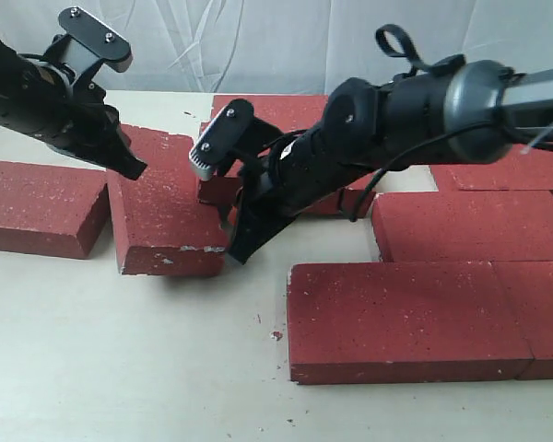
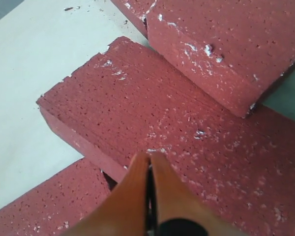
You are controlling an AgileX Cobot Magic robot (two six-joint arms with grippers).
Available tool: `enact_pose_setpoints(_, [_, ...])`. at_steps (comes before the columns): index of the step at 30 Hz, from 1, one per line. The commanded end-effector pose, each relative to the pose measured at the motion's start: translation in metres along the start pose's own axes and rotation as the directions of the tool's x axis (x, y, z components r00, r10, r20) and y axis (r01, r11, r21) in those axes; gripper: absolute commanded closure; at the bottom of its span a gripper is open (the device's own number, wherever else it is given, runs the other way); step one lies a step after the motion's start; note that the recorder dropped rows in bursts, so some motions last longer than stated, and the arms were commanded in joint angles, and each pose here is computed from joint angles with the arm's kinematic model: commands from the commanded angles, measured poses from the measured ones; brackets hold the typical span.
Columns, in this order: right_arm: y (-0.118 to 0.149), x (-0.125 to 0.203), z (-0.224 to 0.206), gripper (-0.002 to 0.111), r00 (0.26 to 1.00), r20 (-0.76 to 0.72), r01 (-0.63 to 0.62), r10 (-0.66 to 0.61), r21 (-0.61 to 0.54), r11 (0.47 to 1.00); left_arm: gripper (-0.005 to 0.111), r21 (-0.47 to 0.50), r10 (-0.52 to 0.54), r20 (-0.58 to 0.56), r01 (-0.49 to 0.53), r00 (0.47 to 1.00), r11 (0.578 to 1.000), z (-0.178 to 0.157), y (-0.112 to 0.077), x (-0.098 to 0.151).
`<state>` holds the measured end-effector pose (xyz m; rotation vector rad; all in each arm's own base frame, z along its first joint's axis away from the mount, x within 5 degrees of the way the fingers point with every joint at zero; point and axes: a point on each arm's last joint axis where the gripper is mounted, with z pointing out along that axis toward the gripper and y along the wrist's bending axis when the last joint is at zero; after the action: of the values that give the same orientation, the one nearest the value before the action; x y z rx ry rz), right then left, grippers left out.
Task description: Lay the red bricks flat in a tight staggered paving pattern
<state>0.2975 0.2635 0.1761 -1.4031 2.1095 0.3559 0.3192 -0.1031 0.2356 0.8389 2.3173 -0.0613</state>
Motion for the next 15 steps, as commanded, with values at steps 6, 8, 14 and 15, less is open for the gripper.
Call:
enact_pose_setpoints(6, [-0.013, 0.006, 0.042, 0.109, 0.992, -0.118, -0.036, 0.040, 0.035, 0.999, 0.107, -0.011, -0.019, 0.033, 0.019, 0.999, 1.000, -0.003, 0.002, -0.004])
enact_pose_setpoints(8, [-0.016, 0.006, 0.050, 0.109, 0.991, -0.123, -0.043, 0.048, 0.041, 0.998, 0.107, -0.011, -0.019, 0.033, 0.019, 0.999, 1.000, -0.003, 0.002, -0.004])
enact_pose_setpoints(14, [-0.007, 0.000, 0.064, 0.109, 0.993, -0.099, -0.059, 0.062, 0.029, 0.998, 0.107, -0.019, -0.019, 0.045, 0.020, 0.999, 1.000, -0.003, 0.002, -0.005])
enact_pose_setpoints(15, [-0.004, -0.002, 0.065, 0.109, 0.994, -0.099, -0.050, 0.052, 0.024, 0.998, 0.107, -0.019, -0.019, 0.045, 0.020, 0.999, 1.000, -0.003, 0.002, -0.005])
